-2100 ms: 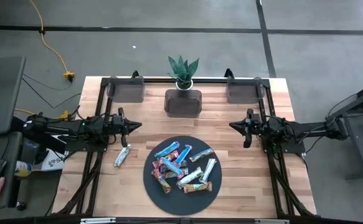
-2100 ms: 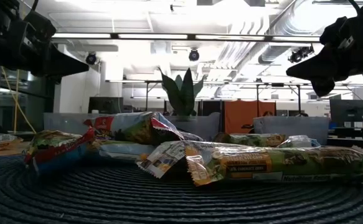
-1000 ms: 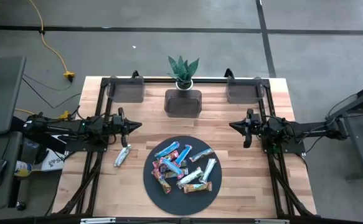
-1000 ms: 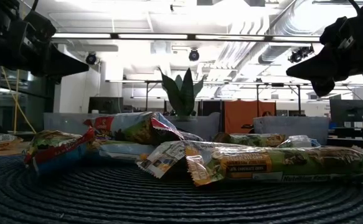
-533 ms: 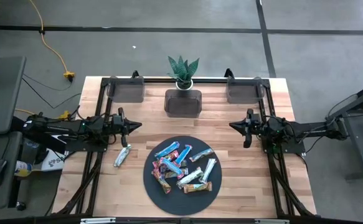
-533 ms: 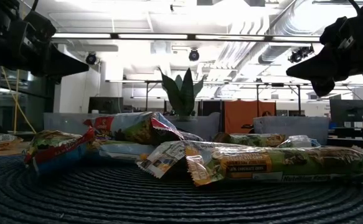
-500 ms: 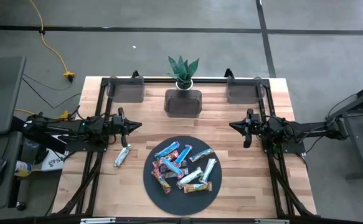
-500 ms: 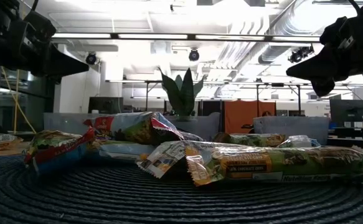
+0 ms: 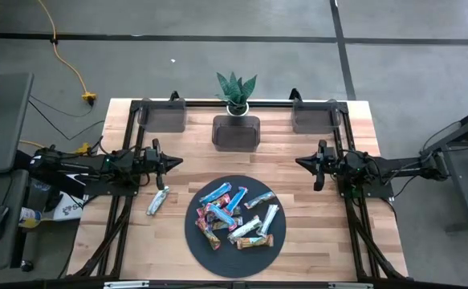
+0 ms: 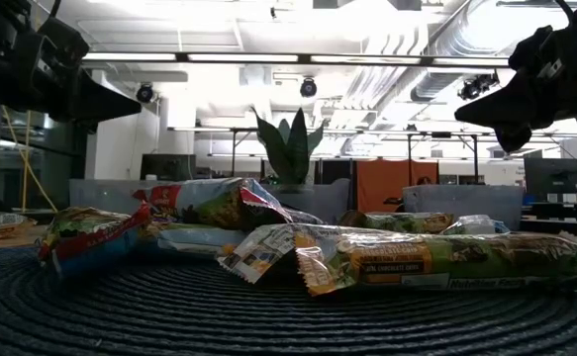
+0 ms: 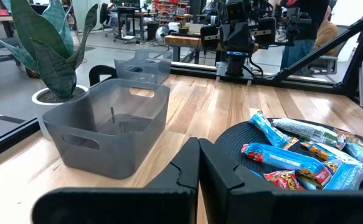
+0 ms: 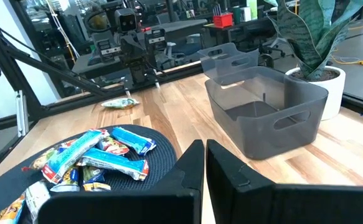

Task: Pick and place Granola Bars by type
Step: Put the yellow granola bar into the right black bin

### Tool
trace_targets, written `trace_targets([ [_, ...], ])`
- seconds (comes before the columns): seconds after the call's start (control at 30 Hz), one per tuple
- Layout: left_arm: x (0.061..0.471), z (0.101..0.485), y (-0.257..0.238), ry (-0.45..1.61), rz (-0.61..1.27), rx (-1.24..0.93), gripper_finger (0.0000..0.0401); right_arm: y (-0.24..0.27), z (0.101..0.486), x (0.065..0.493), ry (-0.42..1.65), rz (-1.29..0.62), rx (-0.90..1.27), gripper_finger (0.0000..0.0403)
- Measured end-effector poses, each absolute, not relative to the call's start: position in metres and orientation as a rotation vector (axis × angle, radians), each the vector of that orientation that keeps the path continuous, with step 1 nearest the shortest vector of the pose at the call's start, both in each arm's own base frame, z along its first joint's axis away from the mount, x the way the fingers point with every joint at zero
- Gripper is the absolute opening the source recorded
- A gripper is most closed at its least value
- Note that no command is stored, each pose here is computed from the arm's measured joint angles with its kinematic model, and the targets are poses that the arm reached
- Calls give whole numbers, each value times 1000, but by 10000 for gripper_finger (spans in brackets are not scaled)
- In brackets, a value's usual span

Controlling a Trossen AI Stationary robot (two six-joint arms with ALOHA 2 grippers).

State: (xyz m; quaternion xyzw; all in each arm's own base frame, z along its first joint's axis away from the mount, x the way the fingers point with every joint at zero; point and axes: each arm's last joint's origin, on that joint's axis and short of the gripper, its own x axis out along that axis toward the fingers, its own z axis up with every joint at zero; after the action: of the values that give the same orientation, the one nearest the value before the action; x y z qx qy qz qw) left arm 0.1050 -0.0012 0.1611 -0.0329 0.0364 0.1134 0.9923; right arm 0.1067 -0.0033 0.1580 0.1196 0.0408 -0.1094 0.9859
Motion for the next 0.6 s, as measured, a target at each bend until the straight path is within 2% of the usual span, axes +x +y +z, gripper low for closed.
trace_targets([
  [0.6,105,161,-1,73,227,-66,1,-5,166,107,-22,-270,312,0],
])
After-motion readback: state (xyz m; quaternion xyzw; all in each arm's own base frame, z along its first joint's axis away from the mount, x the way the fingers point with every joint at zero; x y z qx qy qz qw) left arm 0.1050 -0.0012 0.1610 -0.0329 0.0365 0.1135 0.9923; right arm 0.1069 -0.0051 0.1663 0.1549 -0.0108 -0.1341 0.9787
